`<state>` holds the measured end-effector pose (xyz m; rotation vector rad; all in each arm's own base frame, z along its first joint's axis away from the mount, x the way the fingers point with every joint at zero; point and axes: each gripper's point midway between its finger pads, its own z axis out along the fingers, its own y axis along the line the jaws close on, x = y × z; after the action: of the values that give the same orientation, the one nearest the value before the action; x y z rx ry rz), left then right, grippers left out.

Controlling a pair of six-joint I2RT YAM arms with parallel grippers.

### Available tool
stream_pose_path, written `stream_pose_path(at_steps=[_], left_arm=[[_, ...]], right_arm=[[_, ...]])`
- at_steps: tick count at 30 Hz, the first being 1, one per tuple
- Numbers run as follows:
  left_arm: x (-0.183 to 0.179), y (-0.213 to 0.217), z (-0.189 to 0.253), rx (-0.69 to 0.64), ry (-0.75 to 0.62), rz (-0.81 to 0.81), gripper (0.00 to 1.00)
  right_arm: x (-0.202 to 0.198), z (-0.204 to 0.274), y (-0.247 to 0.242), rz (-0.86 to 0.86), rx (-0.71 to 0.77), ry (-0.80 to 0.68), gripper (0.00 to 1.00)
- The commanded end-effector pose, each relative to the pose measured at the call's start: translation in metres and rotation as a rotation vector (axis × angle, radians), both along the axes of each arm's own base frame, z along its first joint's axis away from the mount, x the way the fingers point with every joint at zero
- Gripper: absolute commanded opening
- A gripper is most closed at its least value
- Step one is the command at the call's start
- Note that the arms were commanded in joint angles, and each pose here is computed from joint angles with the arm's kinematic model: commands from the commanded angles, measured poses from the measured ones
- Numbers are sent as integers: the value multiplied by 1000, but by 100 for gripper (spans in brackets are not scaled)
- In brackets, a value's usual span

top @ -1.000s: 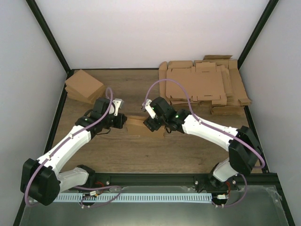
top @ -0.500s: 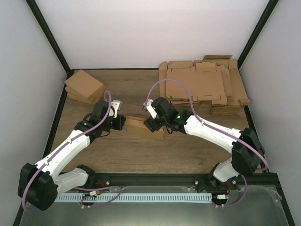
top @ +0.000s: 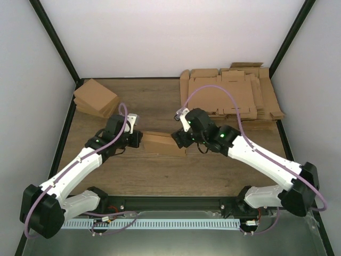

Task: Fold the paper box

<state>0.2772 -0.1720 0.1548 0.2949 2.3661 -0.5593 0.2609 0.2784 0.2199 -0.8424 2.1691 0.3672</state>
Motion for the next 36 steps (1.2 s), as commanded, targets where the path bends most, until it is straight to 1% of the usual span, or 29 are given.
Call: stream_pose_path(at_steps=[1,5,7,13,17,21,23,28,34,36], left_arm=[[-3,1,-1,12,-1,-3,4],[-3,1,0,17,-5,-4,4],[-3,1,0,17,-8,-5,4],[-4,-1,1,19,-12,-11,4],[-4,-1,3,22,-18,-10,4],[-4,-1,2,29,-20,-12,4],[-4,-1,2,32,-19,-13,4],[-3,-1,3,37,-22,-11,4],[-3,-1,3,43,-24,-11,4],[-2,-2,4,44,-23,-12,4]], right_arm=[[-12,13,-26,-115,81,83,79],[-21,11,-34,-118,138,131,64],[-23,8,-35,-117,141,147,61],[-16,-16,-45,-183,44,171,60],[-13,-34,-47,-195,2,189,60],[-4,-45,-50,-201,-35,161,65],[-1,-48,-49,-196,-41,163,66],[0,-49,-43,-165,-27,180,60],[-1,-46,-38,-105,-34,156,59],[-3,-46,-36,-92,-29,168,54]])
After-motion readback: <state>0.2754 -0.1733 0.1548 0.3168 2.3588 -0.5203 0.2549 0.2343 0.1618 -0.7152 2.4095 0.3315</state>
